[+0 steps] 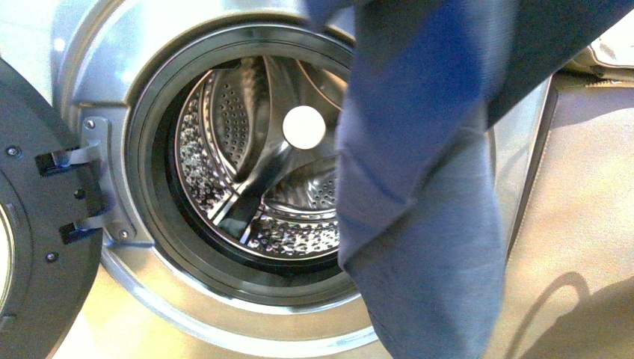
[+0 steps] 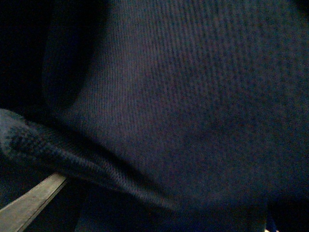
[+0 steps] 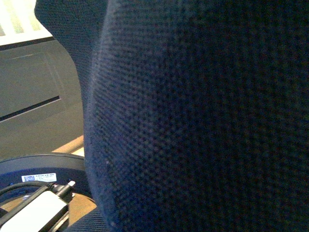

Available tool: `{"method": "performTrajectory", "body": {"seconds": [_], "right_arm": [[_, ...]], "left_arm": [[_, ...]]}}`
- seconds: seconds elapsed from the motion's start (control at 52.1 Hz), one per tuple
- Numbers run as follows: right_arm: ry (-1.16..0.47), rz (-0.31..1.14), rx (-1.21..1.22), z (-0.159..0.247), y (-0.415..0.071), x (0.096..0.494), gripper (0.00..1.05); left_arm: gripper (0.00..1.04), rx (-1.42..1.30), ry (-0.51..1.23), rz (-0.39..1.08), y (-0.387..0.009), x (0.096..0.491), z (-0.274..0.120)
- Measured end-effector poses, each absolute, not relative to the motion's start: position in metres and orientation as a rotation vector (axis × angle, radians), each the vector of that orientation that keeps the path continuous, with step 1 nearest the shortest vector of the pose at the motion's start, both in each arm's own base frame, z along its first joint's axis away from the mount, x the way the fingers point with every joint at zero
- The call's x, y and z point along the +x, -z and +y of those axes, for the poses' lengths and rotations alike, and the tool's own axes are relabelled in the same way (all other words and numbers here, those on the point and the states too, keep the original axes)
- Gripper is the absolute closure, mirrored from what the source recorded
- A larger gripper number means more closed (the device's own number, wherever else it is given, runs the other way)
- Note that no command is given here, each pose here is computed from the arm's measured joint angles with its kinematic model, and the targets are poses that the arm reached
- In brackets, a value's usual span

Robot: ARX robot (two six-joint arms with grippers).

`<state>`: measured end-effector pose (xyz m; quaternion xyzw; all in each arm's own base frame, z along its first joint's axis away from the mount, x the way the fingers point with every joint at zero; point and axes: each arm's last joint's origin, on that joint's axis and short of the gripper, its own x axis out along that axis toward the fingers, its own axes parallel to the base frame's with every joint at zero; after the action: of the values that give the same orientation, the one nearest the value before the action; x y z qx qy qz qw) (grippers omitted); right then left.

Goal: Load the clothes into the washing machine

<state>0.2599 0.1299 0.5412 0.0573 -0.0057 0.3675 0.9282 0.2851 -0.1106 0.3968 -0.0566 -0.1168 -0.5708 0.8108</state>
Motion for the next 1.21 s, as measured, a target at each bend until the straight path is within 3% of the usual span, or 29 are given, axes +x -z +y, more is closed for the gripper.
{"method": "performTrajectory", "body": {"seconds": [0.46,0.71,1.017,1.209], "right_arm": [[-0.751,-0.012,0.117,0.130,-0.541,0.260,0.92],[-0.750,-0.014,0.118,0.130,-0.542,0.260,0.92],[-0.749,-0.016,0.117,0.129,-0.542,0.260,0.91],[-0.751,-0.018,0.118,0.129,-0.543,0.259,0.57]], "left_arm": [[0.06,-0.196,0.946,-0.313,-0.397,0.304,-0.158],[0.07,-0.198,0.893,-0.385,-0.399,0.296,-0.176],[0.49,-0.202,0.818,-0.399,-0.398,0.299,-0.180],[0.81,-0.205,0.771,-0.398,-0.397,0.304,-0.175]]}}
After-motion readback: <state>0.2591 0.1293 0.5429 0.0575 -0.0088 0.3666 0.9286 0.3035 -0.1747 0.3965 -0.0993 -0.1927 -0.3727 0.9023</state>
